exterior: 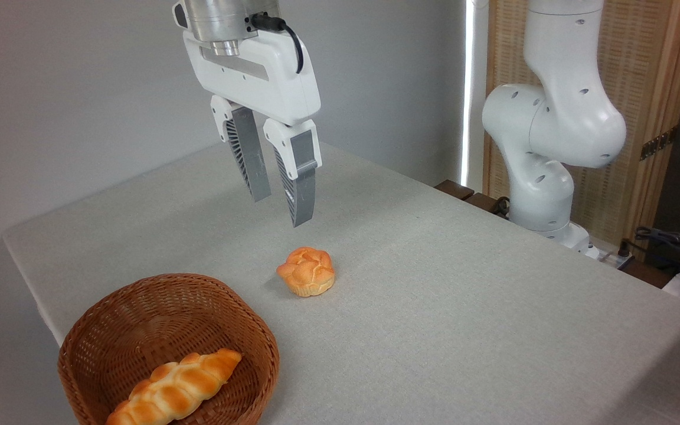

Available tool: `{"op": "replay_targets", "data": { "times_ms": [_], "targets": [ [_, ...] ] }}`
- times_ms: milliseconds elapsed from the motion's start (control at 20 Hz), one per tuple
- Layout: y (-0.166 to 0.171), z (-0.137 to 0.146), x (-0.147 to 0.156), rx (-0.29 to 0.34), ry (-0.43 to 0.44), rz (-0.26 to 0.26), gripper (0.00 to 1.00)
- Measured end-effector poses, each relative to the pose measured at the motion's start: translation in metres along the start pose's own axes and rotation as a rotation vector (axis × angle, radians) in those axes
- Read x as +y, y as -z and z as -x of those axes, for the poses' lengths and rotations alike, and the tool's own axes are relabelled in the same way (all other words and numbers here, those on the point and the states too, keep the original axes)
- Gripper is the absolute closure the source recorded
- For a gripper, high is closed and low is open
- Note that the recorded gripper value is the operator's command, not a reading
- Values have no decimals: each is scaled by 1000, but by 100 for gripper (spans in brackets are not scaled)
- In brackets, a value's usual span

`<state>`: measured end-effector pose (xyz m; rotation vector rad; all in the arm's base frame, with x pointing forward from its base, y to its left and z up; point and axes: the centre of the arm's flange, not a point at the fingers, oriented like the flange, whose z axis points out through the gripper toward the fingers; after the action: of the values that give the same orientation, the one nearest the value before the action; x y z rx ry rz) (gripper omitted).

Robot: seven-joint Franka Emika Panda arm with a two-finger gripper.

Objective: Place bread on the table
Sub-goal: 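Move the open gripper over the wicker basket and lower toward the braided roll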

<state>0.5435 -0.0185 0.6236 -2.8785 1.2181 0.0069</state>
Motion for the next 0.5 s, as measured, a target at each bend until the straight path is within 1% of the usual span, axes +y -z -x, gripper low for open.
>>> {"op": "replay_targets", "data": {
  "times_ms": [300, 500],
  "targets": [
    [0, 0, -1, 3, 1, -3, 0],
    [3, -4, -4, 34, 1, -32, 0]
  ]
}}
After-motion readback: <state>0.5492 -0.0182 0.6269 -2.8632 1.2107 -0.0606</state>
